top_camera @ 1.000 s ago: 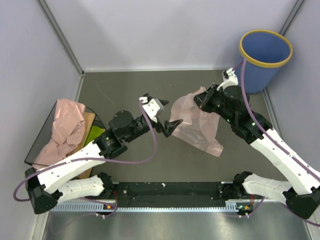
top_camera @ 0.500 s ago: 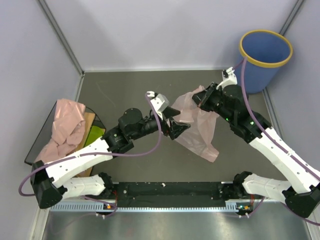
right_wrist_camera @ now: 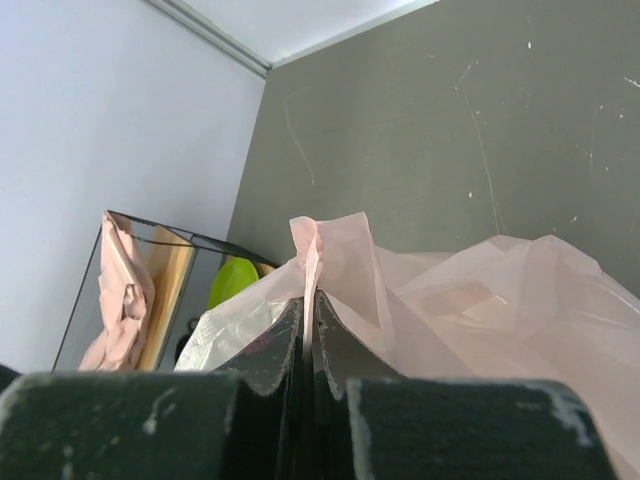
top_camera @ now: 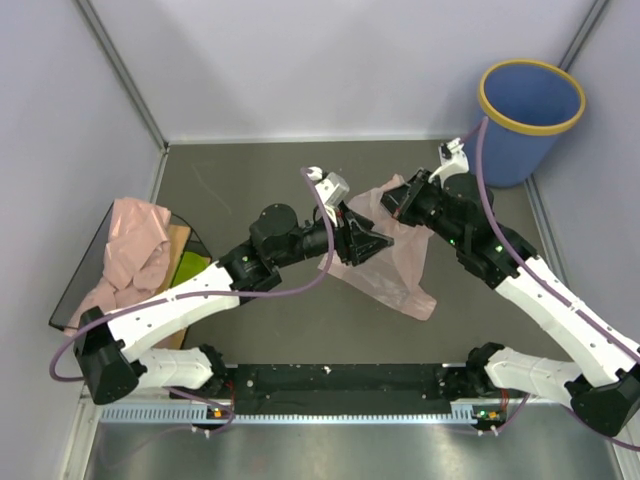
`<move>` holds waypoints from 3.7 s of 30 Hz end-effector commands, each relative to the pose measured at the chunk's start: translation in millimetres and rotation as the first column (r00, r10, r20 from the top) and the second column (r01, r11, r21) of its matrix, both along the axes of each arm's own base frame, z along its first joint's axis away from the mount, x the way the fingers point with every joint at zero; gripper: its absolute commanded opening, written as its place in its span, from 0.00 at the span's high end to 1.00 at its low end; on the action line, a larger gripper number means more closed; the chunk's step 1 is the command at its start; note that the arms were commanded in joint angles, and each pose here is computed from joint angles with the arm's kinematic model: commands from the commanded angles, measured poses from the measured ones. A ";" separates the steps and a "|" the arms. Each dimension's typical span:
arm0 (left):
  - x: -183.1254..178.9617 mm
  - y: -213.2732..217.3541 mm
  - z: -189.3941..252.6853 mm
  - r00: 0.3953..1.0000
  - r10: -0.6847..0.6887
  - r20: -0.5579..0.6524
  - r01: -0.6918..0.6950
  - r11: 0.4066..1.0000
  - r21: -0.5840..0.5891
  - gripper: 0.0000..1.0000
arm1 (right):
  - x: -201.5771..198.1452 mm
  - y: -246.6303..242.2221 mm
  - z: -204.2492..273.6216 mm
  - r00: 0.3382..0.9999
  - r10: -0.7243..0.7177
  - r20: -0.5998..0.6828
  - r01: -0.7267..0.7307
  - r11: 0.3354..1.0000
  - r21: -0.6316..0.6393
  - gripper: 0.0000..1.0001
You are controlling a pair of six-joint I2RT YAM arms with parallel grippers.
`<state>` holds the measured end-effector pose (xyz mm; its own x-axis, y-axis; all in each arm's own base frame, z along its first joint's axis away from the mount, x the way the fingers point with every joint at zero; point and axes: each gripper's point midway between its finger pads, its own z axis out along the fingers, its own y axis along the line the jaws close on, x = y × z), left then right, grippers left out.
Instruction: Put the trash bags into the trash bin
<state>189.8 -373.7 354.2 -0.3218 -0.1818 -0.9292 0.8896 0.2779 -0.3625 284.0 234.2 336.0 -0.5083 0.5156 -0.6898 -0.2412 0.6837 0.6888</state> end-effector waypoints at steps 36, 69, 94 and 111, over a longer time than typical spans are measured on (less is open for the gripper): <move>83.9 177.0 -11.2 0.977 0.211 -0.017 -0.205 0.962 0.182 1.00 | -65.2 -56.7 12.6 0.832 0.554 -0.014 -0.552 0.831 0.065 0.51; 81.6 169.8 -19.9 0.985 0.148 -0.083 -0.137 0.982 0.127 1.00 | -81.6 -68.5 15.8 0.838 0.539 -0.079 -0.501 0.819 0.280 0.28; 1.2 82.1 -5.1 0.985 -0.113 0.131 0.101 0.990 0.098 1.00 | -80.3 5.1 62.7 0.703 0.701 0.121 -0.692 0.635 0.343 1.00; 13.1 18.3 30.5 0.976 -0.194 0.100 0.205 0.972 -0.112 1.00 | -108.2 19.8 39.6 0.632 0.768 0.105 -0.764 0.596 0.247 0.45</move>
<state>201.7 -355.8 326.3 -0.3613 -0.0914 -0.9279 0.9251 0.0896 -0.3691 191.5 257.3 364.2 -0.8760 0.1130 -0.4689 -0.4642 0.0660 0.8833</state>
